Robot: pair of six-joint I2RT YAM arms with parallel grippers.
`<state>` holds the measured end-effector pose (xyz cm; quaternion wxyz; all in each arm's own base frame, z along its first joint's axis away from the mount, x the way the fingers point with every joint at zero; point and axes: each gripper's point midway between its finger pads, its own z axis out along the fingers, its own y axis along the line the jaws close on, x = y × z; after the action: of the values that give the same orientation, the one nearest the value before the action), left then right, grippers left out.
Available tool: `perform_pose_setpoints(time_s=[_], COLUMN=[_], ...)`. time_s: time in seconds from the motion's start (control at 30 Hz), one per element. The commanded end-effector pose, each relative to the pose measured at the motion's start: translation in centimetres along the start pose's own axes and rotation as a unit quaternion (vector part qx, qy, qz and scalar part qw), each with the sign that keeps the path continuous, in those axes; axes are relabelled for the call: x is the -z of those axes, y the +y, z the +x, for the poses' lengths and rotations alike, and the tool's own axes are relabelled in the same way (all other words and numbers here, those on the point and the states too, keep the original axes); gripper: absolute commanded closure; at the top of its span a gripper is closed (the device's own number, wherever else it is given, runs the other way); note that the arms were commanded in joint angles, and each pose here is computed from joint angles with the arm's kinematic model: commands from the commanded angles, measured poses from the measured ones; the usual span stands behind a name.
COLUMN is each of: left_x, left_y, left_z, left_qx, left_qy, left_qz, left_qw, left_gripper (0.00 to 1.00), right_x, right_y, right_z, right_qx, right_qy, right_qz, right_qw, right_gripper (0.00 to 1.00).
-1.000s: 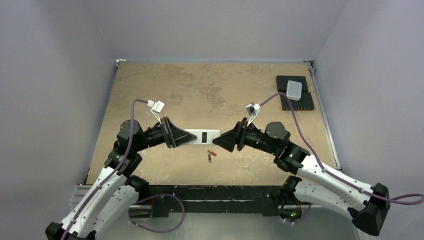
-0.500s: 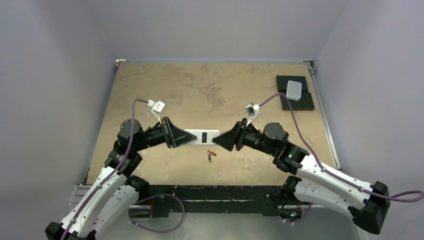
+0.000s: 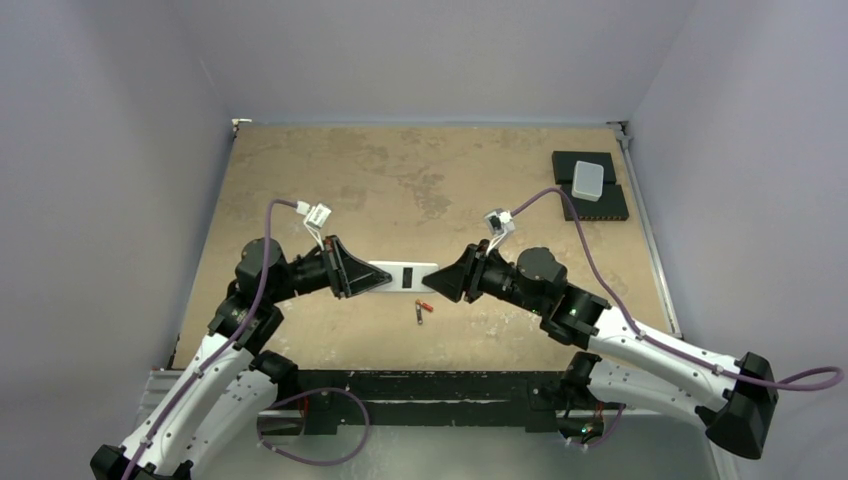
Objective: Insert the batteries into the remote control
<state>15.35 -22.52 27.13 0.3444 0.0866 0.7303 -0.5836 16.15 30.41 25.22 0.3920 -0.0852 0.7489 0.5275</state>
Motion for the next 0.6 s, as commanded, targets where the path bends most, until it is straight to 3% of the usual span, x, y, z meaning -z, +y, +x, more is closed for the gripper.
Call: perform_pose_setpoints(time_s=[0.0,0.37,0.57], left_x=[0.2,0.3,0.2], left_y=[-0.9,-1.0,-1.5], left_z=[0.0,0.1,-0.3], left_qx=[-0.020,-0.021,-0.022], left_qy=[0.009,0.010,0.002], left_qz=[0.015,0.018,0.028], left_qw=[1.000,1.000,0.999], left_gripper=[1.00,1.00,1.00], right_x=[0.0,0.6,1.7], right_y=[3.8,4.0,3.2], right_z=[-2.7,-2.7,-2.4], right_qx=[0.000,0.004,0.004], right_qy=[-0.041,-0.044,-0.049], right_qz=[-0.052,-0.052,-0.037], right_qw=[0.998,0.998,0.998], right_gripper=[0.59,0.80,0.83])
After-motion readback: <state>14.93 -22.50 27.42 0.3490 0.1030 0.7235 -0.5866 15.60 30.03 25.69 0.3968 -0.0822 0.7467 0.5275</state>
